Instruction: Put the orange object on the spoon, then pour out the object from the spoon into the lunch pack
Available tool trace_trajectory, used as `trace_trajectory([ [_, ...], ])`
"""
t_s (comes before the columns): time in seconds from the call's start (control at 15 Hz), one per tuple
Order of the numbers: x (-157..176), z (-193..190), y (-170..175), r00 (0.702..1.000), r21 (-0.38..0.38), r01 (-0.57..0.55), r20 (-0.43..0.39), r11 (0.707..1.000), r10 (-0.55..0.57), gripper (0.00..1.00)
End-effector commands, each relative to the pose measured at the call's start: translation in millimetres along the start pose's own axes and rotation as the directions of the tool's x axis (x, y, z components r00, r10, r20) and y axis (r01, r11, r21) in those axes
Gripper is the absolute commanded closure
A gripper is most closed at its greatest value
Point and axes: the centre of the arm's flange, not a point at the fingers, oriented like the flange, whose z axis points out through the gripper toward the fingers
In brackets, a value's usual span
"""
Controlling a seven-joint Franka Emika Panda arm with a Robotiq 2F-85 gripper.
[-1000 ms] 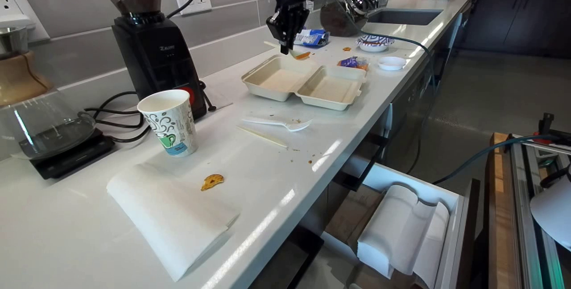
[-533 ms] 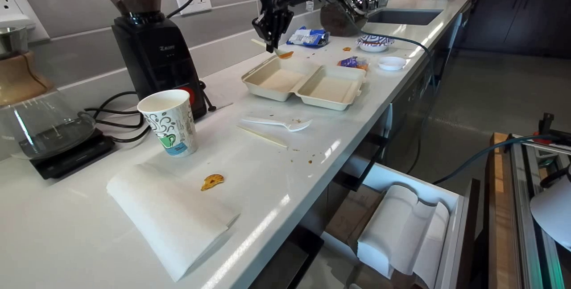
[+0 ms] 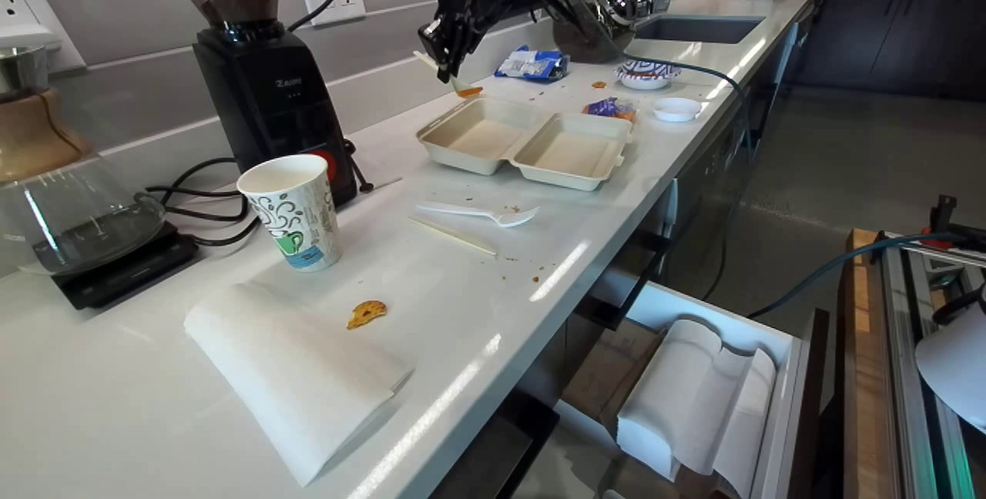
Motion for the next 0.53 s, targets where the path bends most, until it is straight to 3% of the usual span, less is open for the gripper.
trace_trajectory([
  [0.0,-16,1,-4,0.998,0.022,-0.015,-0.061,1.000,0.016,0.96],
  [0.47,-37,-14,-14,0.981,0.023,-0.008,-0.196,1.000,0.012,0.96],
])
